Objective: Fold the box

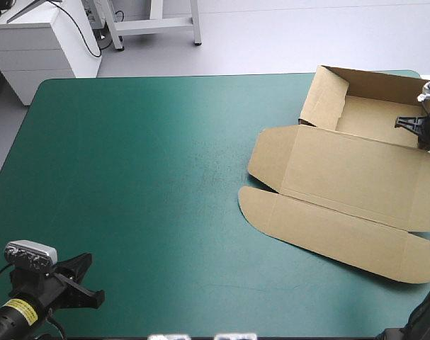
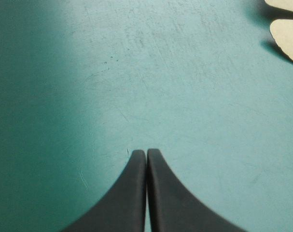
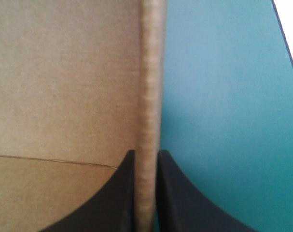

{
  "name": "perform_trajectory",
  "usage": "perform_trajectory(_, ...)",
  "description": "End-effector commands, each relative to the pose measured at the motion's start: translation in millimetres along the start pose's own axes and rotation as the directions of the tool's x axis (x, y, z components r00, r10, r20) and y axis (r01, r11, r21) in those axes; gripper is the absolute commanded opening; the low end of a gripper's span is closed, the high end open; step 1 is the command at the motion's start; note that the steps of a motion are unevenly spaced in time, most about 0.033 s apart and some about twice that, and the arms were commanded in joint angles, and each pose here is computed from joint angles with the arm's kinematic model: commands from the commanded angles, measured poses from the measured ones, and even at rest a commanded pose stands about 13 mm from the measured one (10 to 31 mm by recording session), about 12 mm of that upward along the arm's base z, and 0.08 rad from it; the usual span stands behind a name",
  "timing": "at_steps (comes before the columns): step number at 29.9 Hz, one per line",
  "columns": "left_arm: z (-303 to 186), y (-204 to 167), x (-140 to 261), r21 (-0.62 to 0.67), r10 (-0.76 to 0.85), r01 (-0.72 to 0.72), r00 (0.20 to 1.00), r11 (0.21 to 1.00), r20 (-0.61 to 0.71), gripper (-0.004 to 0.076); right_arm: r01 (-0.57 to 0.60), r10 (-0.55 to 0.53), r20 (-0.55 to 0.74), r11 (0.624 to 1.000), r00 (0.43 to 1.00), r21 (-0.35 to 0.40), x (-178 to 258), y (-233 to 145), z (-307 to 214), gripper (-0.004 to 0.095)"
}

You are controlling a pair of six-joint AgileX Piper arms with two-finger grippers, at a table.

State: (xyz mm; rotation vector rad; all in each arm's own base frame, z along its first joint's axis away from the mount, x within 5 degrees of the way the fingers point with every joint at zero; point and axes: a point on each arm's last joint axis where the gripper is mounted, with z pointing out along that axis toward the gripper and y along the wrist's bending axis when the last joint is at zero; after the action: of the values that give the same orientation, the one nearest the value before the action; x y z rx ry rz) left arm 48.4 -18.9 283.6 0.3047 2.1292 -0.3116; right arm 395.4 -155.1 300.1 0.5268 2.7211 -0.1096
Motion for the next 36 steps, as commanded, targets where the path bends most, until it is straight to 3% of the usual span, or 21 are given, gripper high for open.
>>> perform_trajectory(1, -4.4, -2.5, -13.1, 0.023, -0.005, 0.003, 0.996, 1.0, 0.085, -0.0008, 0.013, -0.011, 0.114, 1.0, 0.993, -0.015, -5.8, -2.9, -36.5, 0.0307)
perform_trajectory(3, -4.4, -2.4, -12.9, 0.022, -0.005, 0.003, 0.997, 1.0, 0.083, -0.0008, 0.018, -0.016, 0.119, 1.0, 0.993, -0.014, -6.5, -3.0, -38.1, 0.0495)
perform_trajectory(6, -4.4, -2.4, -12.9, 0.022, -0.005, 0.003, 0.997, 1.0, 0.083, -0.0008, 0.029, -0.031, 0.115, 0.999, 0.993, 0.024, -8.3, -6.3, -48.1, 0.0693)
perform_trajectory(8, -4.4, -2.4, -12.9, 0.022, -0.005, 0.003, 0.997, 1.0, 0.083, -0.0008, 0.03, -0.033, 0.103, 0.999, 0.994, 0.034, -9.0, -7.4, -61.8, 0.072)
perform_trajectory(11, -4.4, -2.4, -12.8, 0.022, -0.005, 0.003, 0.997, 1.0, 0.082, -0.0008, 0.027, -0.026, 0.21, 1.0, 0.977, -0.001, -10.7, -4.2, -100.5, 0.0718)
perform_trajectory(13, -4.4, -2.4, -12.8, 0.022, -0.005, 0.003, 0.997, 1.0, 0.082, -0.0008, 0.056, -0.026, 0.298, 0.994, 0.954, -0.093, -3.5, 5.1, -137.7, 0.0708)
perform_trajectory(16, -4.4, -2.7, -12.7, 0.025, -0.008, 0.006, 0.997, 1.0, 0.081, -0.0008, 0.165, -0.039, 0.425, 0.951, 0.904, -0.263, 16.9, 23.2, -193.2, 0.0592)
perform_trajectory(19, -4.4, -2.7, -12.7, 0.025, -0.008, 0.006, 0.997, 1.0, 0.081, -0.0008, 0.361, -0.094, 0.565, 0.85, 0.82, -0.382, 47.0, 47.0, -245.2, 0.0358)
perform_trajectory(23, -4.4, -3.0, -12.3, 0.029, -0.013, 0.01, 0.997, 1.0, 0.076, -0.0008, 0.541, -0.163, 0.663, 0.73, 0.731, -0.417, 100.5, 73.3, -287.1, 0.0022)
perform_trajectory(24, -4.4, -3.2, -12.3, 0.031, -0.014, 0.012, 0.997, 0.999, 0.076, -0.0008, 0.575, -0.183, 0.673, 0.702, 0.716, -0.42, 114.4, 79.0, -291.6, -0.0017)
perform_trajectory(28, -4.3, -3.2, -11.6, 0.031, -0.016, 0.014, 0.998, 0.999, 0.068, -0.0008, 0.654, -0.218, 0.715, 0.632, 0.664, -0.416, 159.5, 93.0, -295.9, -0.0018)
perform_trajectory(32, -4.2, -3.0, -10.6, 0.029, -0.015, 0.014, 0.998, 0.999, 0.058, -0.0008, 0.705, -0.227, 0.771, 0.608, 0.595, -0.365, 202.7, 90.5, -290.2, -0.0018)
perform_trajectory(36, -4.2, -2.8, -10.6, 0.027, -0.012, 0.011, 0.998, 1.0, 0.058, -0.0008, 0.672, -0.218, 0.796, 0.681, 0.565, -0.291, 236.3, 75.4, -267.4, -0.0018)
